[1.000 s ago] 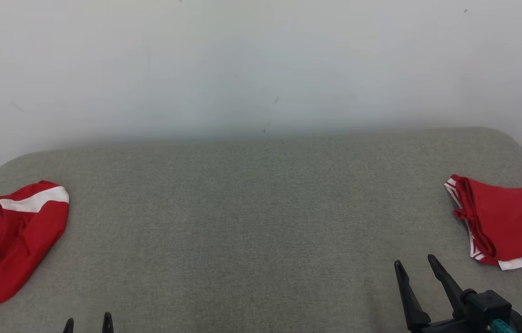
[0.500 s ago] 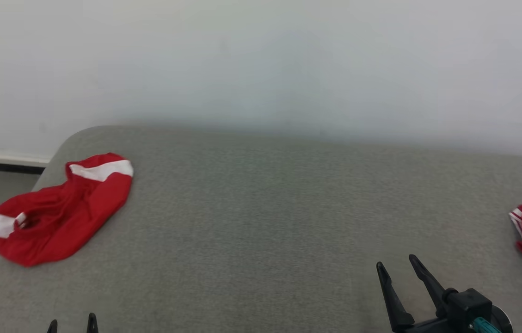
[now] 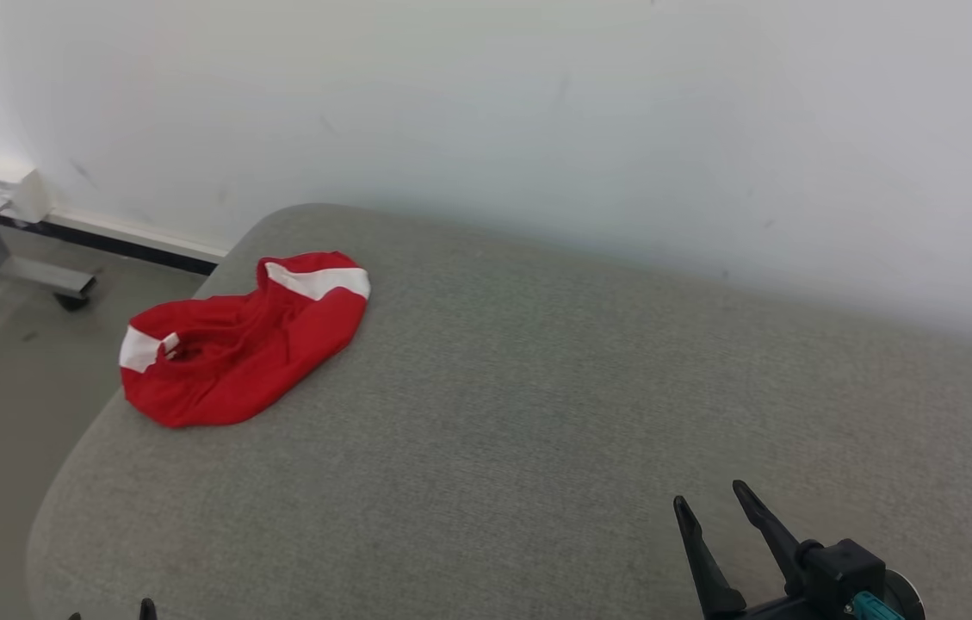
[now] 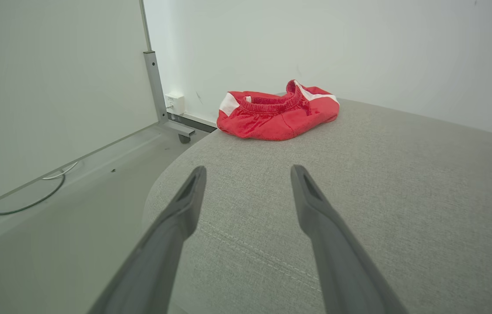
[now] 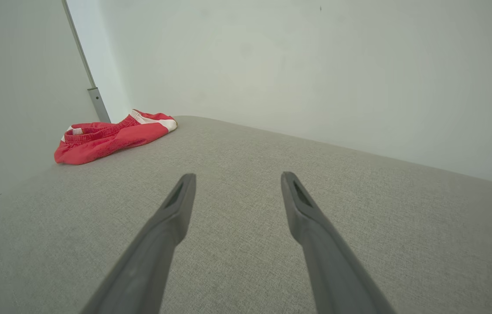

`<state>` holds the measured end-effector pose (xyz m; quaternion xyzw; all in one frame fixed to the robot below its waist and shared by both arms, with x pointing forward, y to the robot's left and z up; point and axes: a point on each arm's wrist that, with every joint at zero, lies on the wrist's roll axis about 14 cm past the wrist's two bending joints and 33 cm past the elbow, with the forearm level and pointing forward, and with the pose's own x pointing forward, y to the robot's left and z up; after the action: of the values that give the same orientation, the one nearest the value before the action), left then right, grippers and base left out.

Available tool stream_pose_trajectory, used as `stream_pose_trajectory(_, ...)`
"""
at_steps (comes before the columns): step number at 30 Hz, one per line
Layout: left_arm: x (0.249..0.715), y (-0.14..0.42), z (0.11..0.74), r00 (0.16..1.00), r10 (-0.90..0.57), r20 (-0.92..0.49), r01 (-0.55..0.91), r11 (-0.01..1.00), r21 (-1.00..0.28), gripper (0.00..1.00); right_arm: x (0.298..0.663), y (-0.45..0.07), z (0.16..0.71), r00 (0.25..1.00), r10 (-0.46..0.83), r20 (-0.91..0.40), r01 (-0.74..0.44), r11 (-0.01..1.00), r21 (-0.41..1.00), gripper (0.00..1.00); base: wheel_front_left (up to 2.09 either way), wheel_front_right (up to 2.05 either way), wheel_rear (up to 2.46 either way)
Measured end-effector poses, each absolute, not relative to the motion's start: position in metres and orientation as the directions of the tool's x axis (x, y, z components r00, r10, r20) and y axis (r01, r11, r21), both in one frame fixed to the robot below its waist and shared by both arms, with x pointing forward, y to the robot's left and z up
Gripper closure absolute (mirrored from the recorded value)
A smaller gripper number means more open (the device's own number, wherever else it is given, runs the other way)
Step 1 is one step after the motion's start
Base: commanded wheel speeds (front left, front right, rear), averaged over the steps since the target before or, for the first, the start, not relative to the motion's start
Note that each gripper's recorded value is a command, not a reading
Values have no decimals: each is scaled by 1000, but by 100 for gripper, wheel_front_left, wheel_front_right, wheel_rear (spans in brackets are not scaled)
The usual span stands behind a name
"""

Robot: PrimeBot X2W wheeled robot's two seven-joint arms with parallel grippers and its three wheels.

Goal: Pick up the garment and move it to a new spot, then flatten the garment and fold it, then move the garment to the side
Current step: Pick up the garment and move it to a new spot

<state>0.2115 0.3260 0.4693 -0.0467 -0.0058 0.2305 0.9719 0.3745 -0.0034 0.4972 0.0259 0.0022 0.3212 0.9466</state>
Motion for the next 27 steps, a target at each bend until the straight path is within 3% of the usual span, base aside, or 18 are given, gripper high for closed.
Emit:
stream_pose_trajectory(15, 193, 333, 467, 868, 497, -19, -496, 864, -85, 0, 377, 10, 493, 769, 639, 3, -638, 768, 53, 0, 0, 0, 0)
stream_pose_trajectory(27, 254, 336, 493, 895, 444, 29, -440, 893, -97, 0, 395, -2, 495, 778, 628, -7, -628, 778, 27, 0, 0, 0, 0)
